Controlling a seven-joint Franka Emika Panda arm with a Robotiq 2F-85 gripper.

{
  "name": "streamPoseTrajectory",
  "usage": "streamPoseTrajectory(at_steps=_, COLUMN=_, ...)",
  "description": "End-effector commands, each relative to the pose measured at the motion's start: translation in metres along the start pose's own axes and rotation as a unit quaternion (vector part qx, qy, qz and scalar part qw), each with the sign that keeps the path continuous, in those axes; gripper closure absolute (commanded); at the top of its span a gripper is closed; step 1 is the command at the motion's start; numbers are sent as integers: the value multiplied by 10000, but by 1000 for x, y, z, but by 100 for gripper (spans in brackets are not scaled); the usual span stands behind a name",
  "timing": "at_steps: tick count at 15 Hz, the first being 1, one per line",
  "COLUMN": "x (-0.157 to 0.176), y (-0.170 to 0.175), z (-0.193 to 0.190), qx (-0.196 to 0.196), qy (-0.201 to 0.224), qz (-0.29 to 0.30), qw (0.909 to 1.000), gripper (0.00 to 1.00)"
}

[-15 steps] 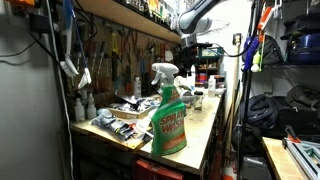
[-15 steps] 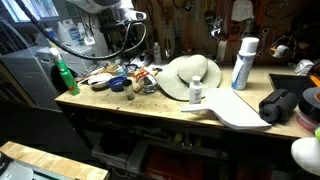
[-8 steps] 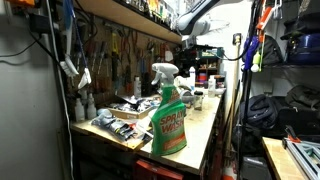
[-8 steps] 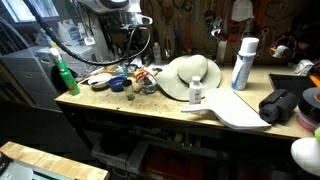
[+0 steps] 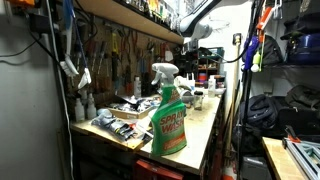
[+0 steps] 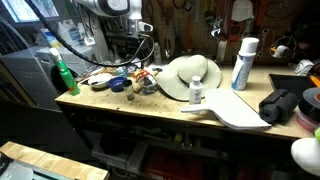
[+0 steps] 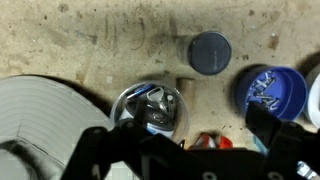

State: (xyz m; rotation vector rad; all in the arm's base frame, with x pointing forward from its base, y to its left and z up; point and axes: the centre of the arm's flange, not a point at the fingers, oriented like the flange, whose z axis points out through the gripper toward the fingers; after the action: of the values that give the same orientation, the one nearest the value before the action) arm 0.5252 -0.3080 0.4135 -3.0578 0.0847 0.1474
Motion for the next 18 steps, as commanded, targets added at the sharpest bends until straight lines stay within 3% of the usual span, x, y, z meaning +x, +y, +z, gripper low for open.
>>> streamPoseTrajectory(at_steps=1, x=-33, y=5, z=12, qx=182, qy=-229, qz=-968, qw=9949, gripper=0)
streamPoseTrajectory(at_steps=6, x=-45, y=2, z=20, qx=372, qy=-545, qz=-2247, qw=9722, gripper=0)
streamPoseTrajectory(at_steps=10, x=-49, y=-1, z=22, qx=427, qy=-705, qz=-2787, qw=9568, gripper=0)
streamPoseTrajectory(at_steps=12, x=-36, y=3, z=22, qx=439, qy=-619, qz=-2556, qw=9638, gripper=0)
streamPoseTrajectory(at_steps=14, x=-36, y=2, z=23, qx=448, qy=-630, qz=-2565, qw=9634, gripper=0)
streamPoseTrajectory(at_steps=15, x=-34, y=-1, z=22, qx=613, qy=-487, qz=-2761, qw=9579, gripper=0)
streamPoseTrajectory(at_steps=16, x=-29, y=-2, z=22, qx=356, qy=39, qz=-2862, qw=9575, gripper=0)
streamPoseTrajectory(at_steps=18, x=-16, y=3, z=22, qx=-185, qy=289, qz=-3131, qw=9491, gripper=0)
